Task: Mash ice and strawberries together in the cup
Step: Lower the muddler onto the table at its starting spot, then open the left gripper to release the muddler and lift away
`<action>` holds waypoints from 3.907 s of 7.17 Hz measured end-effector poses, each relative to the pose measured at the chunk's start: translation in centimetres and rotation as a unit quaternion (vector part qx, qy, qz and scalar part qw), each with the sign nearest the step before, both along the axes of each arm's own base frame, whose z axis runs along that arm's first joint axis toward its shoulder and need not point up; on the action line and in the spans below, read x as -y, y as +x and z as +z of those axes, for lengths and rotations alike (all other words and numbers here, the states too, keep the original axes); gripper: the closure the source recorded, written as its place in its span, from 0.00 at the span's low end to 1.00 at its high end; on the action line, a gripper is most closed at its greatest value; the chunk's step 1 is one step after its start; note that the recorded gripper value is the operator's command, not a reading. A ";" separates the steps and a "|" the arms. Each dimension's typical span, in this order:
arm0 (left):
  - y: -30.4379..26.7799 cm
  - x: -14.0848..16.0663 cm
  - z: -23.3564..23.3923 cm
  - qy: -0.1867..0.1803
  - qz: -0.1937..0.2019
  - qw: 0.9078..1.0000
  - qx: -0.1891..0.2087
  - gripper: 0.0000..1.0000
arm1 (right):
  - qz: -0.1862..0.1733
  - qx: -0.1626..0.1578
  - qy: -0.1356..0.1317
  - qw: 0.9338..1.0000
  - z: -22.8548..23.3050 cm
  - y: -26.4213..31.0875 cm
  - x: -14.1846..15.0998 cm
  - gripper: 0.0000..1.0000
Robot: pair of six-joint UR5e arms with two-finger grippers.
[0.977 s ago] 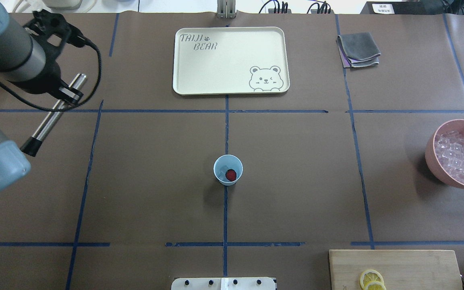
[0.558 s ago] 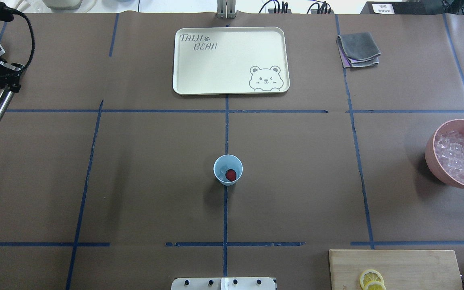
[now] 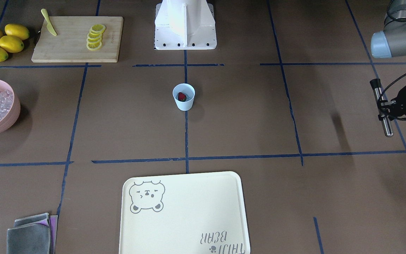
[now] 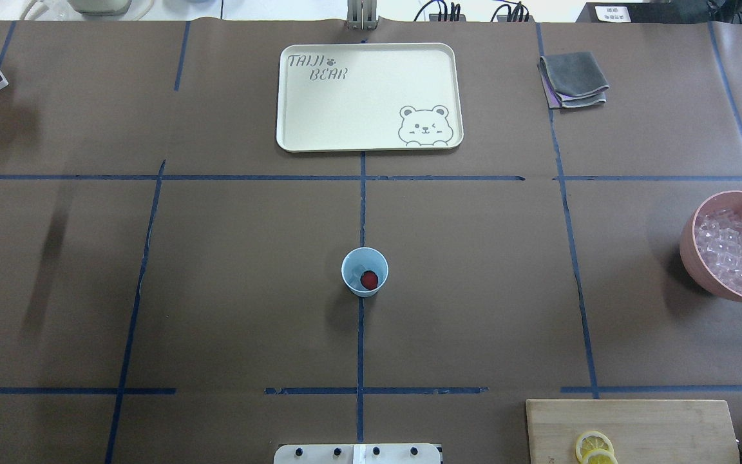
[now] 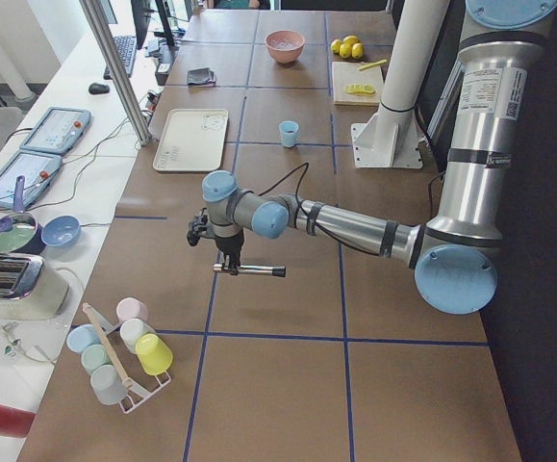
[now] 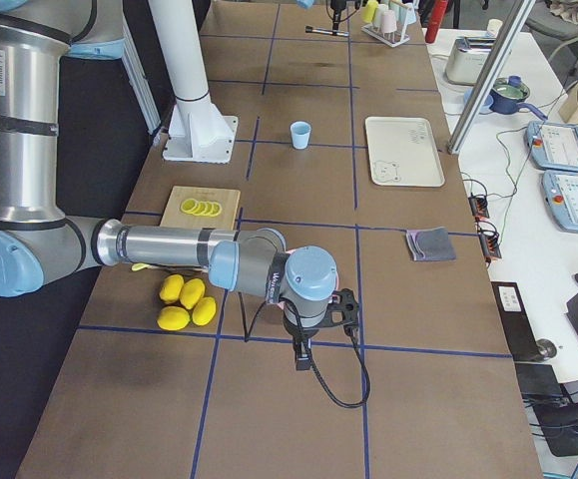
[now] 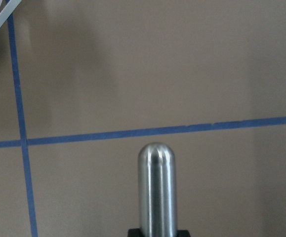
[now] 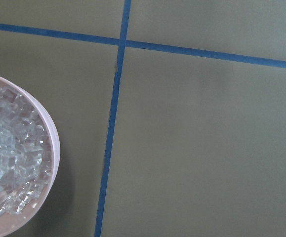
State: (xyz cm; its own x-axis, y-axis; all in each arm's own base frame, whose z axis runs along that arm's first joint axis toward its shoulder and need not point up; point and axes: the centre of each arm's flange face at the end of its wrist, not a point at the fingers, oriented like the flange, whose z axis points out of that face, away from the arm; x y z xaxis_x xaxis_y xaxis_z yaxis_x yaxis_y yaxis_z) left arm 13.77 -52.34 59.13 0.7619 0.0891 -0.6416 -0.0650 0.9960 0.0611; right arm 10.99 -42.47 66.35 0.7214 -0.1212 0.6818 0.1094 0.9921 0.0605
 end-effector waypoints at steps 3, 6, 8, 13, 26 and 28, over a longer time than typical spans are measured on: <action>-0.7 -2.1 6.8 -0.004 -0.044 0.999 -0.019 0.92 | 0.000 0.000 0.000 1.000 0.0 0.0 -0.1 0.00; -1.0 -3.3 9.7 -0.011 -0.067 0.997 -0.025 0.91 | 0.000 0.000 -0.001 1.000 0.1 0.0 -0.3 0.00; -0.9 -3.5 10.7 -0.005 -0.066 0.997 -0.028 0.90 | 0.000 0.000 -0.002 1.000 0.1 0.0 -0.4 0.00; 1.2 -3.5 9.8 0.015 -0.043 0.998 -0.041 0.00 | 0.000 0.000 -0.003 1.000 0.2 0.0 -0.4 0.00; -20.3 -2.0 3.8 0.002 0.020 0.998 -0.052 0.00 | 0.000 0.001 -0.003 1.000 0.2 -0.1 -0.8 0.00; -20.3 -1.9 4.3 0.014 0.022 0.998 -0.053 0.00 | 0.000 0.001 -0.004 1.000 0.3 -0.1 -0.9 0.00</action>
